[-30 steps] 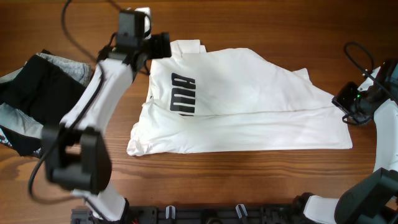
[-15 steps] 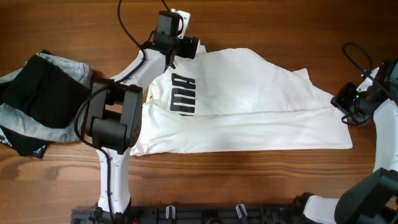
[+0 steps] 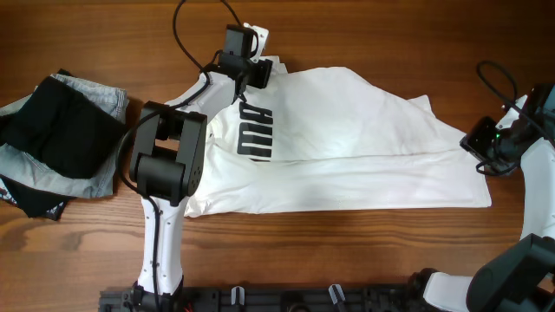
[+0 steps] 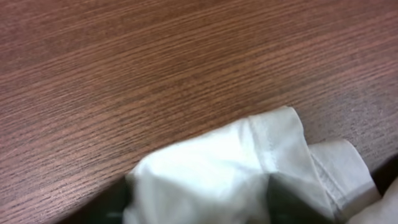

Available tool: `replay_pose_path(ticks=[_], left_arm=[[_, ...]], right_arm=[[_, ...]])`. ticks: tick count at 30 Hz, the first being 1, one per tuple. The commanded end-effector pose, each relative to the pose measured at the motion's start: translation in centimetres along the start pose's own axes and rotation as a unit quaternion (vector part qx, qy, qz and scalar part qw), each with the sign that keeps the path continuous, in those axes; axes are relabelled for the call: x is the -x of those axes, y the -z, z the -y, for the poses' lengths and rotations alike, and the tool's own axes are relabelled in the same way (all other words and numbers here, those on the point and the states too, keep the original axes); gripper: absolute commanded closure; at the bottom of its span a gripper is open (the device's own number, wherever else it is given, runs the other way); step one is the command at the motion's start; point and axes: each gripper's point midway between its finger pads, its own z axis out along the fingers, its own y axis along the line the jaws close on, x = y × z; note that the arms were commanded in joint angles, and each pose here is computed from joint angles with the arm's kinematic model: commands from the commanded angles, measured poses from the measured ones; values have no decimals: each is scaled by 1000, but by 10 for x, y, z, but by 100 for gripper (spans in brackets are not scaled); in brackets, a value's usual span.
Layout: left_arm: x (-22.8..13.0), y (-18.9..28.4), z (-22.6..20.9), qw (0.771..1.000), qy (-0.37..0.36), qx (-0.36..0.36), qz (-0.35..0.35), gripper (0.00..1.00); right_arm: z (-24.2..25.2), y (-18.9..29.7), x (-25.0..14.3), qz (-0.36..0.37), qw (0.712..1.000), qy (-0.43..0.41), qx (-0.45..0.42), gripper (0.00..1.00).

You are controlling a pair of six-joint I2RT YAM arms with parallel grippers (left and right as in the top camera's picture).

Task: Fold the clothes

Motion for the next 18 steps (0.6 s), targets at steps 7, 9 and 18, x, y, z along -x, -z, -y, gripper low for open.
replay_pose_path(ticks=[7, 9, 18], left_arm=[[22, 0, -11, 998, 32, 38, 26, 86], [41, 9, -14, 996, 61, 38, 48, 87], [70, 40, -40, 977, 196, 44, 71, 87]], right_arm=[[-7, 4, 2, 4, 1000, 17, 14, 54], [-7, 4, 2, 5, 1000, 17, 14, 54], [-7, 4, 2, 4, 1000, 17, 14, 54]])
